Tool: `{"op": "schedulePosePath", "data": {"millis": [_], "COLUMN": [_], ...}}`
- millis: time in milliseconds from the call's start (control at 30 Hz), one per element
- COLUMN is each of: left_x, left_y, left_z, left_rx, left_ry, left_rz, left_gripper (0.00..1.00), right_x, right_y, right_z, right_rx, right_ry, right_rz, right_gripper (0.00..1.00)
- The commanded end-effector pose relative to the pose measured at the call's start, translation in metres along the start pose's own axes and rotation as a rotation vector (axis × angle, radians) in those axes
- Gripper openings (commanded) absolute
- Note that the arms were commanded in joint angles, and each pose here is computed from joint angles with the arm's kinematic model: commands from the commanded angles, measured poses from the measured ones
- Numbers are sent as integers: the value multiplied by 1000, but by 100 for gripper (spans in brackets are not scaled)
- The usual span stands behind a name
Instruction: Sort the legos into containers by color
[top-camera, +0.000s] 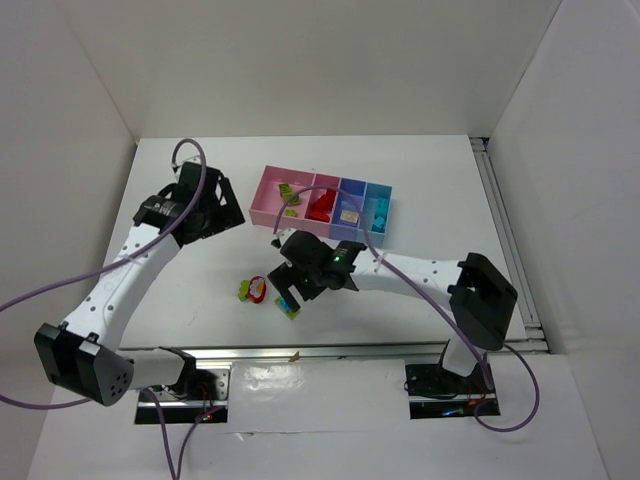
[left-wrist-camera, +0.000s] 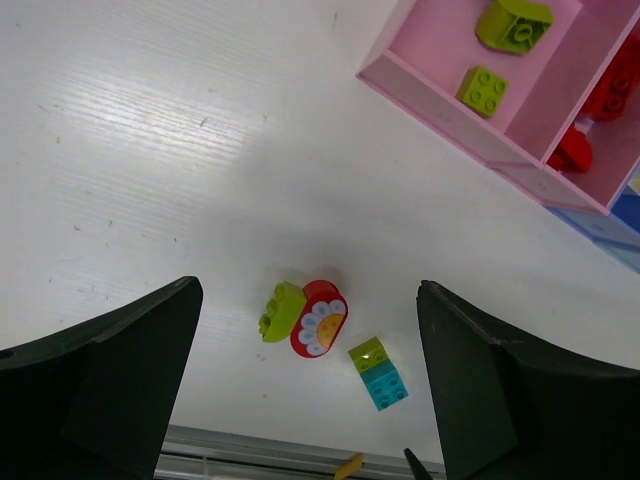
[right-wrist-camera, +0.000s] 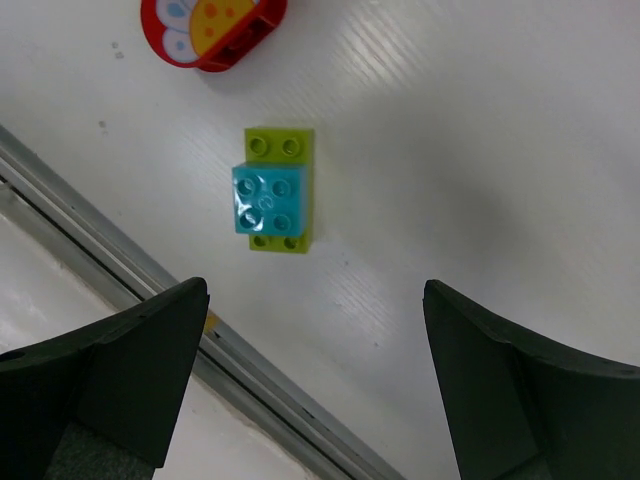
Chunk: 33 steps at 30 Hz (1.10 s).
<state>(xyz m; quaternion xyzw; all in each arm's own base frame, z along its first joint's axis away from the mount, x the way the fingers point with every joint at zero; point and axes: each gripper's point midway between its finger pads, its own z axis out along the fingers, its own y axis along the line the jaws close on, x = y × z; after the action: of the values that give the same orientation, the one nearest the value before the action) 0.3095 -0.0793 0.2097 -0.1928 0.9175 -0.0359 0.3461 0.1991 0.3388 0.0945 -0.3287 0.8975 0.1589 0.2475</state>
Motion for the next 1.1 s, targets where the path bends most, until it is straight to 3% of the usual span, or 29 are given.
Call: {"op": "schedulePosePath", "data": {"millis": [0,433,800,933,1067], "left_x": [-8,15,9,8,6], "left_y": [13,23,18,17,17], "left_z": [-11,2,14,16,17], "left_rx": [-18,-20,-19,-18,-11], "left_ry": [-36,20,25,24,20], "left_rz": [-55,-48,-26,-17,-26], "left_gripper": [99,98,98,98,98], "right_x": [-34,-28,-19,-12,-15], "right_y": [21,45,35,32,24], "right_z": [2,41,66,68,64], "right_rx": [-59,-114,-46,-37,13], "right_ry": [-96,-36,7,35,19], "right_rz": [-35,-95,-88,-90,-91], "right_gripper": [95,89,67,65,48]}}
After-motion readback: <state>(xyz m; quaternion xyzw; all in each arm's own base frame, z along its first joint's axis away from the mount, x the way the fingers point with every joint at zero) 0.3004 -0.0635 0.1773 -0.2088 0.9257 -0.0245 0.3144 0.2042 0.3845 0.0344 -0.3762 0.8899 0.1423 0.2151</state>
